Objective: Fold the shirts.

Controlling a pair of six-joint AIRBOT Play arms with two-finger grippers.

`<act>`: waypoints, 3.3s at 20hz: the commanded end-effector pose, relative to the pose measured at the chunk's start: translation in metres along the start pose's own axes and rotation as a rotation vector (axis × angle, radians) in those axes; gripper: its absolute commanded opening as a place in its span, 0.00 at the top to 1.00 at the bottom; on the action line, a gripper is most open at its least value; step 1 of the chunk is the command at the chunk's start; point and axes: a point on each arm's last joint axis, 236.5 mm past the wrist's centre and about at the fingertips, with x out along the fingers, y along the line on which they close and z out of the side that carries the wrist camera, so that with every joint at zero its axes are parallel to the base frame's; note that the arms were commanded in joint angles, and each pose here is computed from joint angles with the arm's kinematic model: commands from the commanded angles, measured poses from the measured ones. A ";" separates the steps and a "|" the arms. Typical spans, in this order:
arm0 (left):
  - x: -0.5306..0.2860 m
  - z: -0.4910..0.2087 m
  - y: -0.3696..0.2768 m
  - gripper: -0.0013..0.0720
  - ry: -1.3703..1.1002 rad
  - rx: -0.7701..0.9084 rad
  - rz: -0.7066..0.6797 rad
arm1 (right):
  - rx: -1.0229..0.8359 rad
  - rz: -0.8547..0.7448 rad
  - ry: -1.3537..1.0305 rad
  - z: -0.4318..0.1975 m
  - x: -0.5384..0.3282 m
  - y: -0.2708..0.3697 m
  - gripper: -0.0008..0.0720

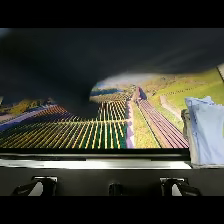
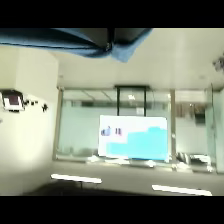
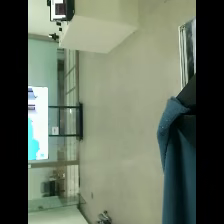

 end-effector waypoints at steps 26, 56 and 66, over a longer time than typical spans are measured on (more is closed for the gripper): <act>0.066 -0.667 0.063 0.95 1.531 -0.516 -0.070 | 0.300 -0.050 1.459 -0.587 0.182 0.013 0.92; -0.205 -0.682 -0.059 0.95 1.789 -0.975 0.075 | 0.483 0.047 1.958 -0.624 -0.050 0.003 0.31; -0.194 -0.668 -0.058 0.95 1.729 -0.917 0.012 | 0.597 0.031 1.911 -0.662 -0.047 0.020 0.42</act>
